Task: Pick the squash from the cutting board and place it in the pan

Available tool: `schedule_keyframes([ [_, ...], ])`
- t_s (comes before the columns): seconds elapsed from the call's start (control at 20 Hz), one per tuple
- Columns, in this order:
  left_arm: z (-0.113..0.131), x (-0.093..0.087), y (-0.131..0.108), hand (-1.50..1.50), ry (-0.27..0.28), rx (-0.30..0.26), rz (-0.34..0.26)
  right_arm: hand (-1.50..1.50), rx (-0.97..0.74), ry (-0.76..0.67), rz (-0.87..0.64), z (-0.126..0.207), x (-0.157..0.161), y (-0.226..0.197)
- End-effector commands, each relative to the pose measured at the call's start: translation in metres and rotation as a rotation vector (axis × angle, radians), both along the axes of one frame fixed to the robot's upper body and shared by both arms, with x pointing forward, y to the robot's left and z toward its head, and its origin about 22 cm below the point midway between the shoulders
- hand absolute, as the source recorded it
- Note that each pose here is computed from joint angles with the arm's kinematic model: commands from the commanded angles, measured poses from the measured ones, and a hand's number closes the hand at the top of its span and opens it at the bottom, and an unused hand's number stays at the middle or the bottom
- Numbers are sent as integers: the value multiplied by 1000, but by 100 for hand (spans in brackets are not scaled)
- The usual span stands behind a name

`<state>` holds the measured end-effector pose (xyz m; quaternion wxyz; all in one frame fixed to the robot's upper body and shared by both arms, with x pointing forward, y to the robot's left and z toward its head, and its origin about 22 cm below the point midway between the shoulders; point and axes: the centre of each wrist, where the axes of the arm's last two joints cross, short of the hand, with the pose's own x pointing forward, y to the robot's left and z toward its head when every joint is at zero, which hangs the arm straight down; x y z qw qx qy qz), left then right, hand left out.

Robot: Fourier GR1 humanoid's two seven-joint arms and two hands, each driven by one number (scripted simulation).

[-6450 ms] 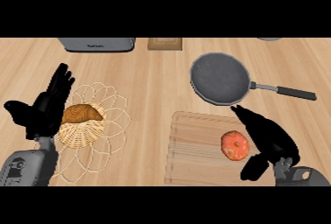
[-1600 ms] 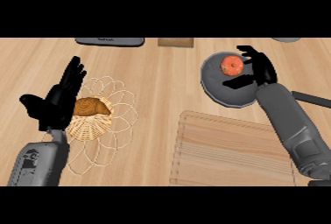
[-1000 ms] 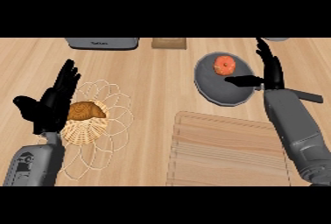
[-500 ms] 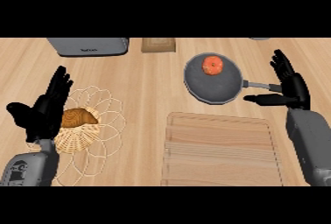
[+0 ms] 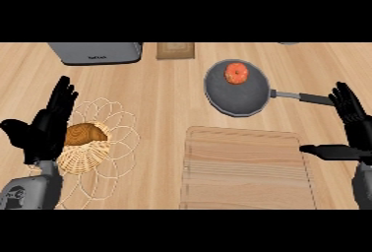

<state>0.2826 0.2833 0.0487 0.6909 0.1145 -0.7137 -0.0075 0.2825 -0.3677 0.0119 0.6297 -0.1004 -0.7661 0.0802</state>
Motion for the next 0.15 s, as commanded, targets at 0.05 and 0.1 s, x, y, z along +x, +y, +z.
schedule_keyframes([
  [0.05, 3, -3, -6, 0, 5, -22, -18, -150, -57, 0, -29, 30, -63, 6],
  [0.1, 6, 0, 1, 0, -11, -8, -25, -150, -45, 13, -35, 41, -68, 13],
])
